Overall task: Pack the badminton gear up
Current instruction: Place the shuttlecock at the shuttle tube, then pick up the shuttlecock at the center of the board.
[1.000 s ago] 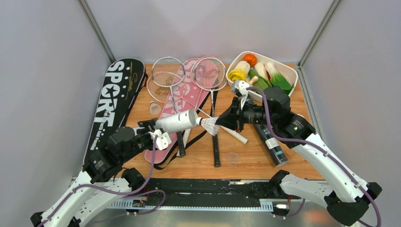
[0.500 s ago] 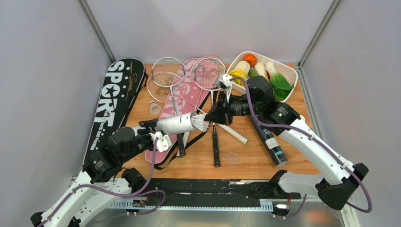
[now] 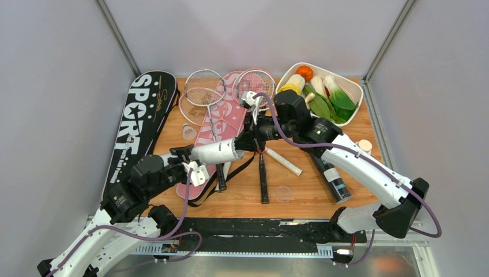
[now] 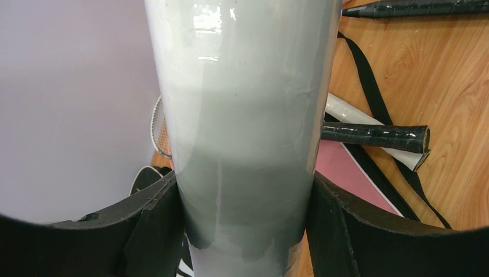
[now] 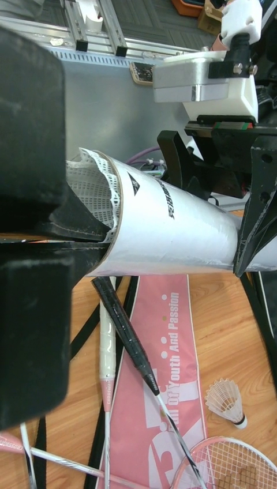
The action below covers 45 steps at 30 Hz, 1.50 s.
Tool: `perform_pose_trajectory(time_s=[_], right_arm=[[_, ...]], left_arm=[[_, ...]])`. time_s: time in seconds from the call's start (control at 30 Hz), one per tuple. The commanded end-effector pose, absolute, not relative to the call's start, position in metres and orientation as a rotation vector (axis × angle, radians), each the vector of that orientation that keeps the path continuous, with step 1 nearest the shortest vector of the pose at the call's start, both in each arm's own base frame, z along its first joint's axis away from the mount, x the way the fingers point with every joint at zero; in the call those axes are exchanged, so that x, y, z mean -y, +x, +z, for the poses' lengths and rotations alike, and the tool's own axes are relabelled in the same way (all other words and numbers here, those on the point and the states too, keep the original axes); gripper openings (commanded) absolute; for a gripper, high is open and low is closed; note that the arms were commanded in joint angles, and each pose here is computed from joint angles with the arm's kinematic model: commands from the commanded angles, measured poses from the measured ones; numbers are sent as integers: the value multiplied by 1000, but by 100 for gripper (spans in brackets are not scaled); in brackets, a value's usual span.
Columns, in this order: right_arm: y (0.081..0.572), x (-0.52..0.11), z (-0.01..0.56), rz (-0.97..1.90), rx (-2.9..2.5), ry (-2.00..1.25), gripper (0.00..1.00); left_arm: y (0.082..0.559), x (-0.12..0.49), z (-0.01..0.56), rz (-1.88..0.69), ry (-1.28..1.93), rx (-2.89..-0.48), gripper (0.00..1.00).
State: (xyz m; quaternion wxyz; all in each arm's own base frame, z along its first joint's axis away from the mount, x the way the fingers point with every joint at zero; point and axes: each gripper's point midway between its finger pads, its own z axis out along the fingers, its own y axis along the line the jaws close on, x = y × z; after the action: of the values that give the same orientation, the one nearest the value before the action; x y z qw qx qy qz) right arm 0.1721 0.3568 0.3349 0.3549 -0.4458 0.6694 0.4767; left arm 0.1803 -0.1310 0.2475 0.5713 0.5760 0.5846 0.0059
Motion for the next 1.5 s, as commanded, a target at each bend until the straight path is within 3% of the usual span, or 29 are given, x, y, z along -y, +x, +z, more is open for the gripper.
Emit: perform_pose_trajectory(time_s=[0.0,0.5,0.7,1.07,1.2,1.47], right_arm=[[181,-363,352,1191,-1709,-1104,2],[192,-378,332,1136,-1851,-976,1],[197,-366,352,1105,-1846,-857,31],[203,-312,426,1013,-1617,-582,63],[211,-291,443,947,-1454,-498,68],[271,-318,392,728,-1363,-490,68]], left_arm=[[183,138,275,13,1311,-1269,32],[184,137,279,18,1295,-1273,32],[193,132,273,59,1267,-1322,32],[221,113,277,181,1066,-1446,33],[227,97,288,246,954,-1475,33],[210,63,357,249,699,-1369,33]])
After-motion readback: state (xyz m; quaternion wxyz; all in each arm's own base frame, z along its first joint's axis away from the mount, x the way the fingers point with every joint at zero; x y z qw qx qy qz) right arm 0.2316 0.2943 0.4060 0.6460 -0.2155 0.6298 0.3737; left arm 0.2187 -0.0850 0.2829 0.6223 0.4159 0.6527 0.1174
